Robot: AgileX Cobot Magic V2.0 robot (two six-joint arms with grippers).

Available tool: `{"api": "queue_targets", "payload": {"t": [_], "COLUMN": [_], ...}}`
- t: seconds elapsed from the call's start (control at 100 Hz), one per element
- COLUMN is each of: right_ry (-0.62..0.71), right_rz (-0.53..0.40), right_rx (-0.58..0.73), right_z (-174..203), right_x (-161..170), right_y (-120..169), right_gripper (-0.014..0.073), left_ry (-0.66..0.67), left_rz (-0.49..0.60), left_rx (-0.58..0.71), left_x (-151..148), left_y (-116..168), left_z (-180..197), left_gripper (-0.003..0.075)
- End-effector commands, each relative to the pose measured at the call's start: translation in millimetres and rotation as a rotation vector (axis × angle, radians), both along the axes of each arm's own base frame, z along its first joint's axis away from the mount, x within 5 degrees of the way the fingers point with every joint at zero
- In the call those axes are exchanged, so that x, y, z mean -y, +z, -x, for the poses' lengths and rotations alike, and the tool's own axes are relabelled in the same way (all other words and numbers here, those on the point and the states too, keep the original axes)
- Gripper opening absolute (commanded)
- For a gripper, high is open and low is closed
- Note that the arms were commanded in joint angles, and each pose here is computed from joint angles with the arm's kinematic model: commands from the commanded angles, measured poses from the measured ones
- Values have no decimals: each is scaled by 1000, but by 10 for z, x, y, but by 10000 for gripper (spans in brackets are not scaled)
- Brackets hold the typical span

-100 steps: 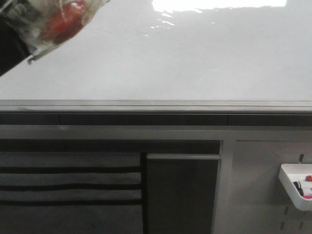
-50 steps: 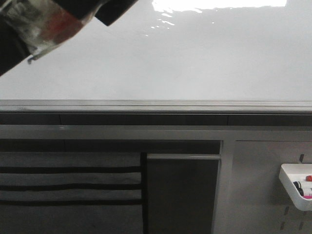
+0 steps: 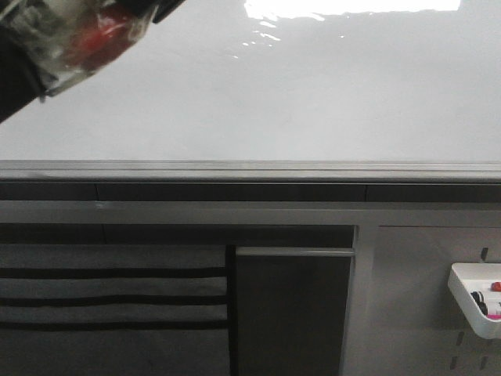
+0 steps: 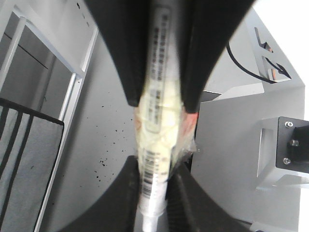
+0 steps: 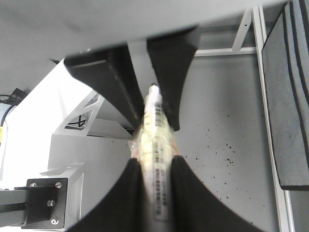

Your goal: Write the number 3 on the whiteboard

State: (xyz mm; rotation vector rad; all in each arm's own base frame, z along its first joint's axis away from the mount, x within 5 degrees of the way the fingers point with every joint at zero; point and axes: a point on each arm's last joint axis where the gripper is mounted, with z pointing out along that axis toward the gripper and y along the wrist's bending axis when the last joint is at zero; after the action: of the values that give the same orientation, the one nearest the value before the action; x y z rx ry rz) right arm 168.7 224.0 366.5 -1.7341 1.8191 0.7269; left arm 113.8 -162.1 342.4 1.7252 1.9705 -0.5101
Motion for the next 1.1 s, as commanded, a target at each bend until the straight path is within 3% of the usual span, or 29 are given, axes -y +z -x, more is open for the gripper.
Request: {"api": "queue_targets", "payload": {"t": [0.0,0.22,0.44,0.56,0.7,0.84,1.09], "right_ry": [-8,-8,-40,-146,-244,-441,-809], "right_rz": [-71,-70,-31,-32,-67,-53,-146], "right_rx": [39,39,70,119,171,170,175], "right_z": [49,49,15,-30,-21,-82,-46], "right_x": [25,25,58,119,232,509,1237], "right_y": [198,198,197,281,412,474,339], "right_gripper": [-35,-48,-48,-48,-48,-48,-48], "left_ry": [3,3,45,137,198,295,515], "left_rz": [77,76,45,101,171,213,254], "left_rx": [24,25,132,205,252,260,262], "left_x": [27,26,-24,-102,-225,-418,-812], "left_y": [146,145,158,258,385,476,310], "left_z": [21,19,-66,-112,-79,-20,117], "left_gripper": [-18,6,283,367,377,377,367]}}
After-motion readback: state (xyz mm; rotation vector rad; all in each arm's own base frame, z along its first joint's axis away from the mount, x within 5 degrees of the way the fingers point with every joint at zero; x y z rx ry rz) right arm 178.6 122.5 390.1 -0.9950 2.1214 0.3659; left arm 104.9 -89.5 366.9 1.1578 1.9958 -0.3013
